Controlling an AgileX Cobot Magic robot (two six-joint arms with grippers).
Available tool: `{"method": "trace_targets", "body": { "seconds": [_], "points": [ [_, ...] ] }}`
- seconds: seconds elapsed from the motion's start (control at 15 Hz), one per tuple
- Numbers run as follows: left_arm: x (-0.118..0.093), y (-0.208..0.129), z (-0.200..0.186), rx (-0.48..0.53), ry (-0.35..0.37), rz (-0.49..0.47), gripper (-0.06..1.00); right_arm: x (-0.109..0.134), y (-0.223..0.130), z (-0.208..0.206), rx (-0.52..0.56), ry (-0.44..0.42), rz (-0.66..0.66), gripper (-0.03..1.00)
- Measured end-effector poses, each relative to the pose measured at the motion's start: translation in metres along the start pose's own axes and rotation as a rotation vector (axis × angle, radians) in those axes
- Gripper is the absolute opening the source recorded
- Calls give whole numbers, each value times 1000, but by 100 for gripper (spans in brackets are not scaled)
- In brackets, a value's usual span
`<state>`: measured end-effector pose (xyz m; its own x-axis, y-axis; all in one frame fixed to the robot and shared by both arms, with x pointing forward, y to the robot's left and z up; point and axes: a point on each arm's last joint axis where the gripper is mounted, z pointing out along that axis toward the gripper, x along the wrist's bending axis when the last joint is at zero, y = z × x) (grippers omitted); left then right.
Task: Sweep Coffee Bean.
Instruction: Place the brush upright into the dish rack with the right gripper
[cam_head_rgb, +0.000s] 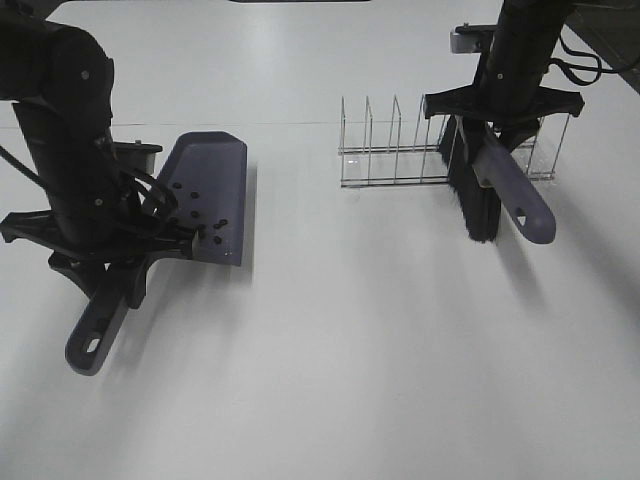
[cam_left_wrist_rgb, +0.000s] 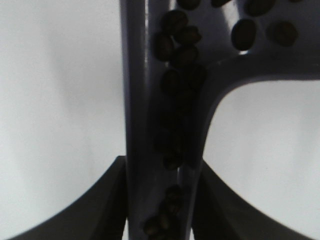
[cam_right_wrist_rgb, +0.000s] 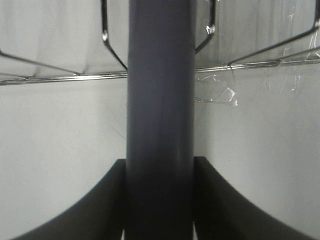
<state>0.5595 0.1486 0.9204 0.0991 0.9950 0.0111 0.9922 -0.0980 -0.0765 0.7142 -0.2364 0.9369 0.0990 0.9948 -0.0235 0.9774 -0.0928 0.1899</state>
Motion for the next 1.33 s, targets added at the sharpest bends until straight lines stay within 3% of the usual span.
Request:
{"method": "trace_targets", "body": {
  "seconds": [1.33],
  "points": [
    [0, 0, 0, -1, 0, 0, 33, -4, 11, -17, -45, 15, -28, 31]
  ]
}}
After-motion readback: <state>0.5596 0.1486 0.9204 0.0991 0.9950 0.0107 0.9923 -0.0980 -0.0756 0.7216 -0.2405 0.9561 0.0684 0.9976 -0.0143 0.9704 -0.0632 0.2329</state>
